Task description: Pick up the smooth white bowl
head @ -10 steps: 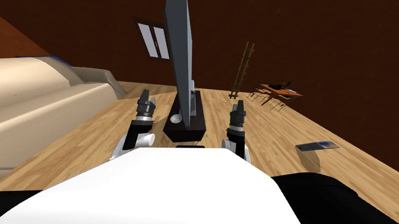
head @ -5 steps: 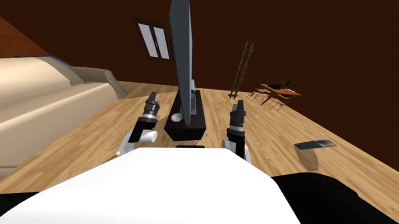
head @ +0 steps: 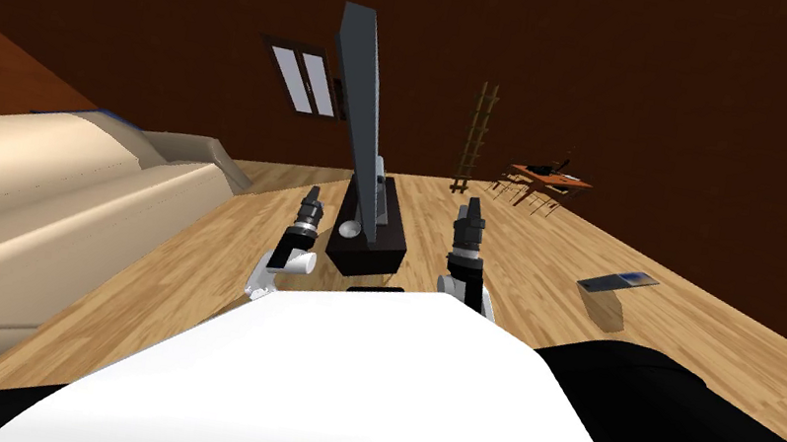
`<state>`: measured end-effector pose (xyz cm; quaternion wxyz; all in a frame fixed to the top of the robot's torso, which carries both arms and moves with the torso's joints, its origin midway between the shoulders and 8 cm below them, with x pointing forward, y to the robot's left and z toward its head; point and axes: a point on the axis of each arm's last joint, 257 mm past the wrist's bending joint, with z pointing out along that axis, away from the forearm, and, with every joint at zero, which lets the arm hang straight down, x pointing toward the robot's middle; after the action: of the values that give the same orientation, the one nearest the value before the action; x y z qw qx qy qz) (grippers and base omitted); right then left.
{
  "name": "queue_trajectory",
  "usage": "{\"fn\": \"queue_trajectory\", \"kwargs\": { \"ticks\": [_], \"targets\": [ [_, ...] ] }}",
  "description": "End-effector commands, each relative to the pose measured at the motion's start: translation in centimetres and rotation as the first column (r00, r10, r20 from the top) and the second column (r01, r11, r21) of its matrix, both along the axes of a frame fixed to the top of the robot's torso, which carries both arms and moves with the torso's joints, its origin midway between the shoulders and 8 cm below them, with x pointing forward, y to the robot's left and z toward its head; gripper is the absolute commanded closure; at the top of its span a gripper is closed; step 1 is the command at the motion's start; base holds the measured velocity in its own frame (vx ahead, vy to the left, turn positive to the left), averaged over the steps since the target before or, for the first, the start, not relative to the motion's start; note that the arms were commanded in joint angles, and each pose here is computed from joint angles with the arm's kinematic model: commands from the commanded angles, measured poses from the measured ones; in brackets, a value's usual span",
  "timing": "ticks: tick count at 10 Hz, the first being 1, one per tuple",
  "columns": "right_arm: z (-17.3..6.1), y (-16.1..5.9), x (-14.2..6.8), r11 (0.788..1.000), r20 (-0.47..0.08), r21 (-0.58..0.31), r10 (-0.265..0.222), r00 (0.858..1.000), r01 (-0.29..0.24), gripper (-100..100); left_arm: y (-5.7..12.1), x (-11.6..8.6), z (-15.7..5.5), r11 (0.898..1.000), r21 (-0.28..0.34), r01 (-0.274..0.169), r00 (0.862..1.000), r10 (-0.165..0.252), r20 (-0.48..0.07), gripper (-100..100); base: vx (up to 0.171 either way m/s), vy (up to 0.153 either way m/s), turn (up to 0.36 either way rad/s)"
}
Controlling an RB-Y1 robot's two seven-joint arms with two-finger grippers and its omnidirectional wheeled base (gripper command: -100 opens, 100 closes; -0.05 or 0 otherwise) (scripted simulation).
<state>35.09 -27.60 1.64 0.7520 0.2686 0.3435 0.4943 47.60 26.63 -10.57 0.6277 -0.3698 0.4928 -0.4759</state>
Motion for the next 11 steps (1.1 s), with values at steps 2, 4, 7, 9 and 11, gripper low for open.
{"fn": "queue_trajectory", "kwargs": {
  "ticks": [2,4,7,9,11],
  "targets": [
    [0.0,0.0,0.0,1.0,0.0,0.0,0.0,1.0,0.0,0,-0.5,2.1,-3.2,1.0,-0.009,0.004,0.995,-0.005,-0.103,-100,-0.06,0.01,-0.026],
    [0.0,0.0,0.0,1.0,0.0,0.0,0.0,1.0,0.0,0,-0.6,2.8,-4.8,1.0,-0.013,0.003,0.988,-0.005,-0.155,-100,-0.03,0.009,-0.019],
    [0.0,0.0,0.0,1.0,0.0,0.0,0.0,1.0,0.0,0,-0.8,3.9,-7.7,1.0,-0.019,0.0,0.969,-0.005,-0.245,-100,-0.021,0.01,-0.036],
    [0.0,0.0,0.0,1.0,0.0,0.0,0.0,1.0,0.0,0,-0.7,4.7,-10.5,1.0,-0.025,-0.006,0.945,-0.002,-0.327,-100,-0.008,0.005,-0.053],
    [0.0,0.0,0.0,1.0,0.0,0.0,0.0,1.0,0.0,0,-0.5,4.9,-12.5,1.0,-0.028,-0.015,0.922,0.003,-0.388,-100,0.0,0.005,-0.046]
  ]
}}
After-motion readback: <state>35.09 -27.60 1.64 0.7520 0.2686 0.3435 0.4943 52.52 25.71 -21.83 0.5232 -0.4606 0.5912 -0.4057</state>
